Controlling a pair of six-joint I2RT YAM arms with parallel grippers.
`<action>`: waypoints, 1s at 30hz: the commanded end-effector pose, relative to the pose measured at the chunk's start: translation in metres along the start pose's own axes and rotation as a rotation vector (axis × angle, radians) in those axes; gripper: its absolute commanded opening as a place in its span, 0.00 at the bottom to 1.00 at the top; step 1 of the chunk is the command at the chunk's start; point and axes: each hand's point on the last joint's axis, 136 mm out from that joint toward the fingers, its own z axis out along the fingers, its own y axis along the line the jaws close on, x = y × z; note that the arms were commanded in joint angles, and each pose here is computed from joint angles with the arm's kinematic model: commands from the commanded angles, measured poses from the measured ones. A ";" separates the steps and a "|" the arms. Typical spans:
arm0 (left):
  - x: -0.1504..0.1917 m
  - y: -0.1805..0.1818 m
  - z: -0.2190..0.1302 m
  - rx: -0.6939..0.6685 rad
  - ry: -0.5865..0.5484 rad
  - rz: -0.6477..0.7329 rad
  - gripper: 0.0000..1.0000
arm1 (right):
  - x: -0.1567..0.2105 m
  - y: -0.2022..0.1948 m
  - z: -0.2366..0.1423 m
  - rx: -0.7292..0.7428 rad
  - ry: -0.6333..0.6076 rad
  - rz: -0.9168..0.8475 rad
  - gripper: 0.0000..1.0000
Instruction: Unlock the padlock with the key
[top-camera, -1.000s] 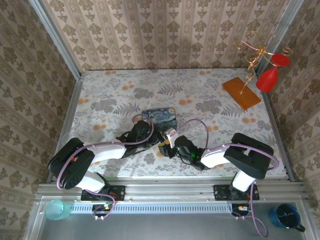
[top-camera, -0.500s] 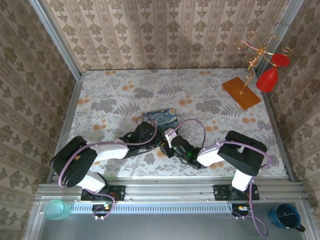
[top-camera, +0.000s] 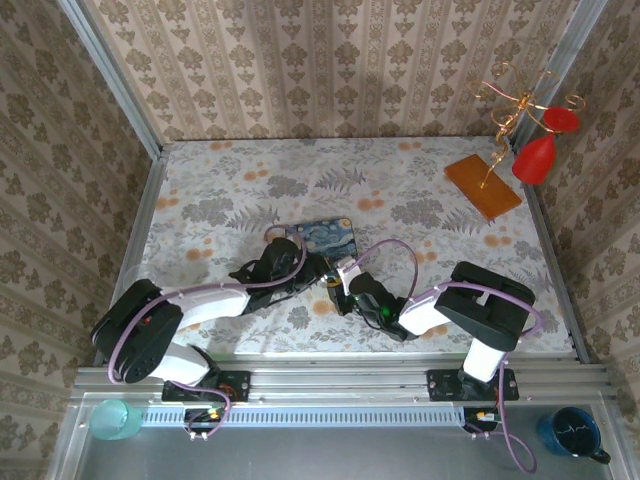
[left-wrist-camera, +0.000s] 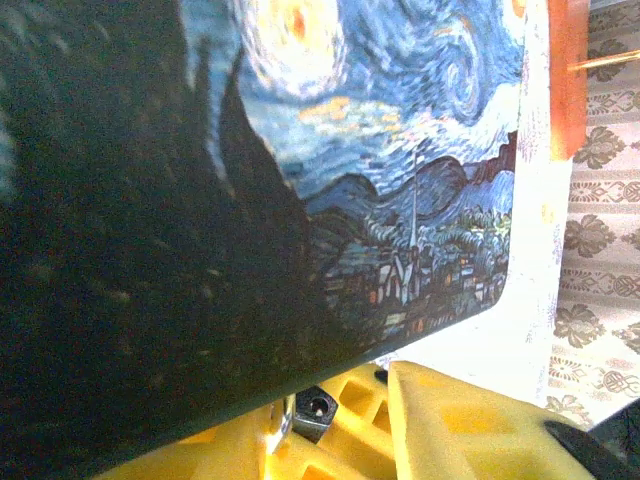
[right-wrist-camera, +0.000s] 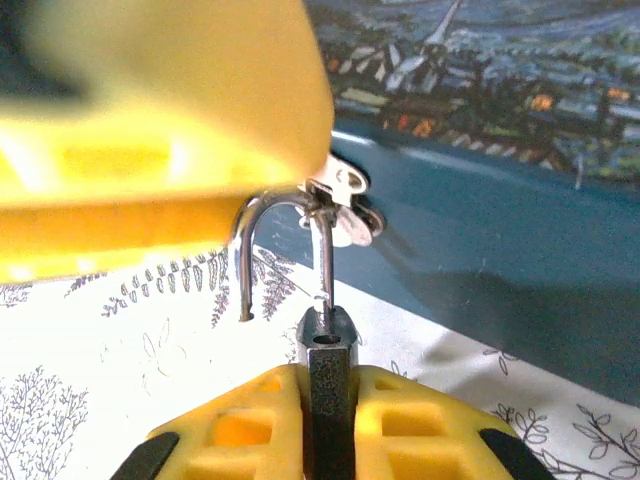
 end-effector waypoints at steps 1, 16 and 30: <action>-0.004 0.002 -0.007 -0.005 -0.015 0.014 0.42 | -0.002 -0.005 -0.001 0.024 -0.021 0.007 0.14; -0.022 0.004 -0.035 -0.107 -0.081 0.148 0.50 | 0.000 0.000 -0.001 -0.004 0.009 0.097 0.12; -0.060 0.020 -0.064 -0.235 -0.079 0.308 0.59 | -0.002 0.006 -0.001 -0.033 0.021 0.212 0.10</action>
